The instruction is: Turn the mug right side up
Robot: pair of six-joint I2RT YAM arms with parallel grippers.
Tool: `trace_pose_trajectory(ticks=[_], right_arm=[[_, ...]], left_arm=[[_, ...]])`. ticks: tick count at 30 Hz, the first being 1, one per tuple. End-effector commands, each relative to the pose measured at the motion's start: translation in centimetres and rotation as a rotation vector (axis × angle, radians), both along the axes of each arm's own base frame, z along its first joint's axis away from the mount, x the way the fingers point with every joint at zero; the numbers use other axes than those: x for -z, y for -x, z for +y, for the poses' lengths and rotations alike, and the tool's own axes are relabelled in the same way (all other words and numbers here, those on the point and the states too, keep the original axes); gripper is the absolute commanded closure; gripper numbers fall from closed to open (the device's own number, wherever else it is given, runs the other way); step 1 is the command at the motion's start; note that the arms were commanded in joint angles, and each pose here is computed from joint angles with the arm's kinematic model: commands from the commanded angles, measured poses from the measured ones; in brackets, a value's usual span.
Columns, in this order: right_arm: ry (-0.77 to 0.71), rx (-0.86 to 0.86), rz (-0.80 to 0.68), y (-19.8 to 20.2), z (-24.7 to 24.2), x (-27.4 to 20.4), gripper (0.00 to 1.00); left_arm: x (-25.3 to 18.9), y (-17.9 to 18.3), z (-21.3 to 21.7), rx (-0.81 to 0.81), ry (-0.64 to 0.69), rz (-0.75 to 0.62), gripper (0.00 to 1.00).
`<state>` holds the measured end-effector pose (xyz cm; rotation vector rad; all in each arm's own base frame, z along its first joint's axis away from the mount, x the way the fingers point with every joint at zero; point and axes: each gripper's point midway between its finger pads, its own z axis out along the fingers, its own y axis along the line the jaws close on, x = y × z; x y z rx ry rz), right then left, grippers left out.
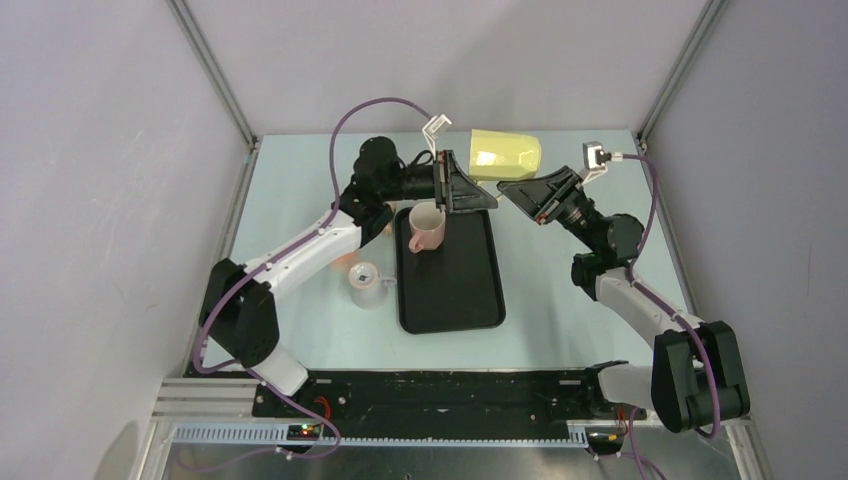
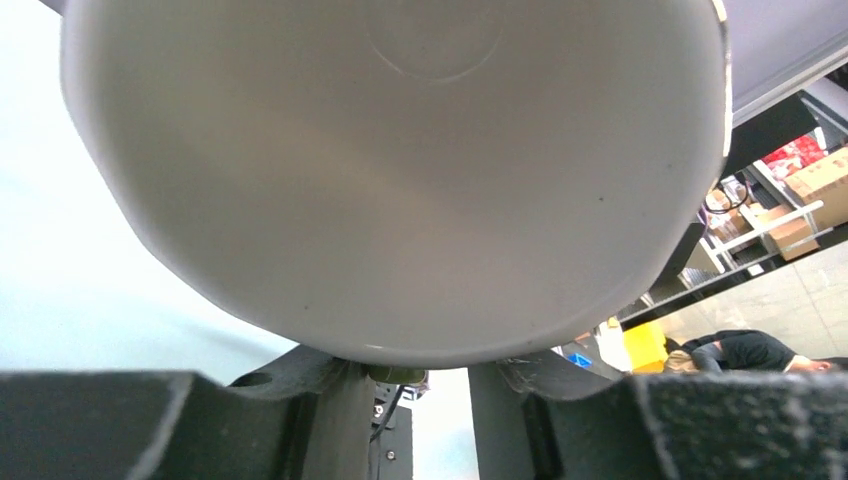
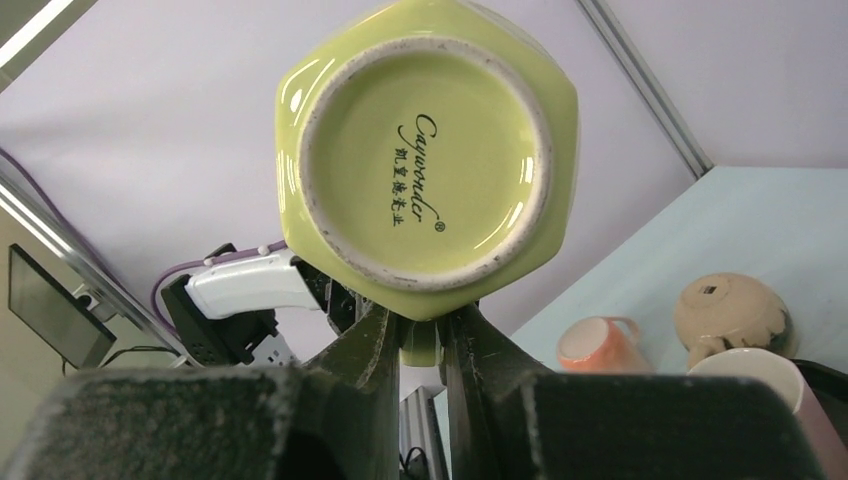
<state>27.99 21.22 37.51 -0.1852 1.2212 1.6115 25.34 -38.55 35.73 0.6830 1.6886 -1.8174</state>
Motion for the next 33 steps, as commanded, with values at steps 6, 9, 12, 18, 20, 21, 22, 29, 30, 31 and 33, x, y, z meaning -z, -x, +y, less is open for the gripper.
trace_pose_trajectory(ticks=[6, 9, 12, 18, 20, 21, 22, 29, 30, 31, 33], right_arm=[[0.064, -0.015, -0.088, 1.1, 1.5, 1.3, 1.0], [0.076, -0.016, -0.082, 1.1, 1.7, 1.7, 1.0], [0.084, -0.013, -0.077, 1.0, 1.7, 1.9, 1.0], [0.087, -0.007, -0.08, 1.0, 1.7, 1.9, 1.0], [0.087, 0.001, -0.075, 0.8, 1.6, 1.9, 0.95], [0.087, 0.004, -0.071, 0.7, 1.5, 2.0, 0.88], [0.087, 0.005, -0.069, 0.6, 1.5, 2.0, 0.84], [0.108, 0.0, -0.059, 0.3, 1.5, 2.5, 0.5], [0.113, -0.002, -0.054, 0.3, 1.6, 2.7, 0.47], [0.119, -0.004, -0.048, 0.2, 1.6, 3.0, 0.47], [0.128, -0.01, -0.037, 0.1, 1.8, 3.4, 0.44]], left_arm=[[-3.6, 1.5, 0.3, 0.031, 0.113, -0.1, 0.8], [-3.4, 1.1, 0.6, 0.012, 0.114, -0.105, 0.98], [-3.2, 0.4, 1.0, -0.017, 0.111, -0.101, 1.0], [-2.4, -0.9, 1.8, -0.066, 0.101, -0.091, 1.0], [-2.1, -1.1, 2.1, -0.08, 0.097, -0.091, 1.0], [-2.0, -1.2, 2.2, -0.087, 0.097, -0.098, 1.0], [-1.7, -1.4, 2.3, -0.094, 0.092, -0.098, 1.0], [0.5, -3.0, 3.3, -0.161, 0.053, -0.096, 1.0], [1.1, -3.2, 3.4, -0.171, 0.042, -0.091, 1.0], [1.4, -3.5, 3.6, -0.179, 0.037, -0.089, 1.0], [2.0, -3.8, 3.7, -0.19, 0.025, -0.086, 1.0]])
